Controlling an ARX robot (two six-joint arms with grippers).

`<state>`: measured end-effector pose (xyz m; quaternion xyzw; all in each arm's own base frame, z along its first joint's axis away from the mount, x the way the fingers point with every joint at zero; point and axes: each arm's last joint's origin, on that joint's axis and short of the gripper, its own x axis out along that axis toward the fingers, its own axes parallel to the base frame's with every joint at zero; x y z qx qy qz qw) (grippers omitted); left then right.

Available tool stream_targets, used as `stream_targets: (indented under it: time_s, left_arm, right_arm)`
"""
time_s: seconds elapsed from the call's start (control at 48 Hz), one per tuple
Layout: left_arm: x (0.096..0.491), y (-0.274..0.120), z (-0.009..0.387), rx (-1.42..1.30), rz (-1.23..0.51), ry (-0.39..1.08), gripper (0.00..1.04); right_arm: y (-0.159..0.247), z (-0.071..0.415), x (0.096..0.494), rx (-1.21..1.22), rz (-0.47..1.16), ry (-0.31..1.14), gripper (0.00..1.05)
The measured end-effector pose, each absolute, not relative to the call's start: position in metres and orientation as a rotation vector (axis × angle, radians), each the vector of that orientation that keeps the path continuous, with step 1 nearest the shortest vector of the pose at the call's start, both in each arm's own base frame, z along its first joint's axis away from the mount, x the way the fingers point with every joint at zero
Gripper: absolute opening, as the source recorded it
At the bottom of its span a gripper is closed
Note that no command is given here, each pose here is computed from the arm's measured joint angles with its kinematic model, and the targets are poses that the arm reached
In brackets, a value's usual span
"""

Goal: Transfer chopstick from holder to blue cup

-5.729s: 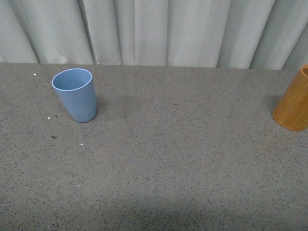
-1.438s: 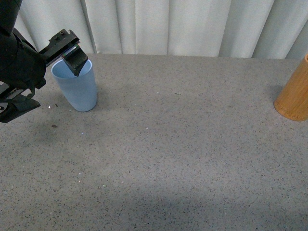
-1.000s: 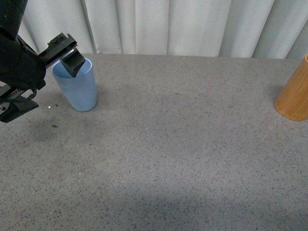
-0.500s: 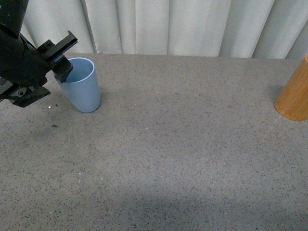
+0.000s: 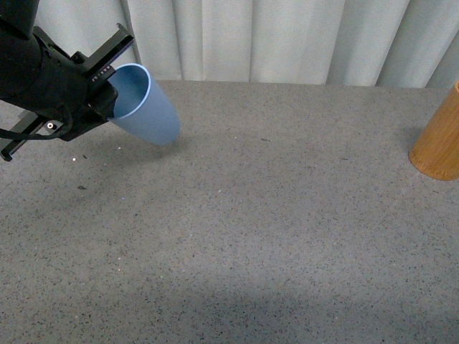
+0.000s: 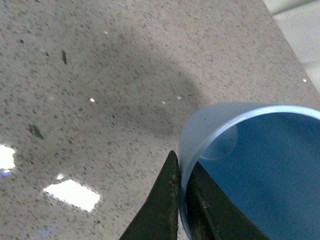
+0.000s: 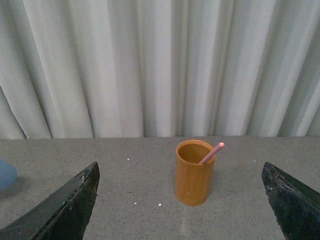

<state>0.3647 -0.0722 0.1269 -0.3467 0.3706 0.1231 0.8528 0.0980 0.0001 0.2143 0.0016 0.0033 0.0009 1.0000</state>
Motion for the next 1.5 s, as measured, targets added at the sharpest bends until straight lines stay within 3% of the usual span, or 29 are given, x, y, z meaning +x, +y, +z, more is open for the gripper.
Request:
stream_targets:
  time_s: [0.25,0.562,1.5]
  left_arm:
    - [0.322,-0.129,0.125,-0.843,0.048,0.908,0.04]
    - [0.293,-0.184,0.117,-0.834,-0.01,0.969,0.04]
    - [0.301,-0.204,0.098,-0.76,0.1,0.968,0.04]
  right_arm:
    - [0.0,0.214,0.098,0.003,0.002,0.007,0.95]
    - [0.0,0.214,0.098,0.003,0.002,0.007,0.95]
    - [0.0,0.214,0.098,0.003,0.002,0.007,0.95]
